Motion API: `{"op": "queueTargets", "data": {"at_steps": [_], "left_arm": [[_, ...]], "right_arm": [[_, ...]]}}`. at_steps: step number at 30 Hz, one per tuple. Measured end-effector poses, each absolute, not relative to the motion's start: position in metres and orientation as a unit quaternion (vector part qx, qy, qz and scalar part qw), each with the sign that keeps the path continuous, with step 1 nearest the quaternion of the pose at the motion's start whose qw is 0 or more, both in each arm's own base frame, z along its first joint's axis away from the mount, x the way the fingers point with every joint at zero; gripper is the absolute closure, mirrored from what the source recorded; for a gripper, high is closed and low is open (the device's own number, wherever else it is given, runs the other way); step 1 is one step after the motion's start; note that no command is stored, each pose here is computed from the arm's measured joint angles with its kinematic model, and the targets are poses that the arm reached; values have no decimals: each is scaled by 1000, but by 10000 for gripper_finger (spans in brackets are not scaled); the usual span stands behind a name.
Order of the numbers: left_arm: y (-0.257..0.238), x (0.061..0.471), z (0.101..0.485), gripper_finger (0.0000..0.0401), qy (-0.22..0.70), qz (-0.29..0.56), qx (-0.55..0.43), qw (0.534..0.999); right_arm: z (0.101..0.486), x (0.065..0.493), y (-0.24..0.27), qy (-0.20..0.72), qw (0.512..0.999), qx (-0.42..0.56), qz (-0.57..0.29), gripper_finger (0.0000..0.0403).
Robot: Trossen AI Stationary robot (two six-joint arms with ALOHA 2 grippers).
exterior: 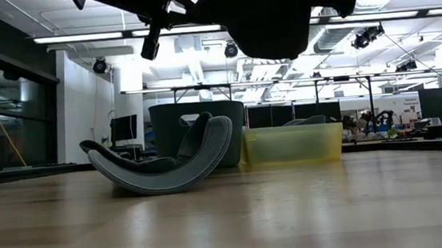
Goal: Pick & Place hat
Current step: Put the blue cap into the blue bin
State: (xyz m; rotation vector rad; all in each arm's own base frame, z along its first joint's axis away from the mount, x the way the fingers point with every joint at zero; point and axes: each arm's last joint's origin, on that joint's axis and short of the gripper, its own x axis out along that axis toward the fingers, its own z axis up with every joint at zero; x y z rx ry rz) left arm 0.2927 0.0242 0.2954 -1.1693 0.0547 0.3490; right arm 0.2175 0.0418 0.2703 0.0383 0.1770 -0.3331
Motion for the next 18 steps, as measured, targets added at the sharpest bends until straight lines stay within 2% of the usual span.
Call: {"op": "queueTargets", "data": {"at_steps": [5,10,14,18], "left_arm": [[25,292,295,395,23,176,-540,823],[33,292,295,395,21,181,-535,825],[38,292,294,395,30,170,-535,827],[41,291,294,395,41,153,-531,833]], "right_arm": [[279,207,39,68,981,71,-164,273],[287,197,38,58,984,106,-127,234],[291,191,38,54,985,132,-96,204],[297,185,36,36,984,139,-106,187]]}}
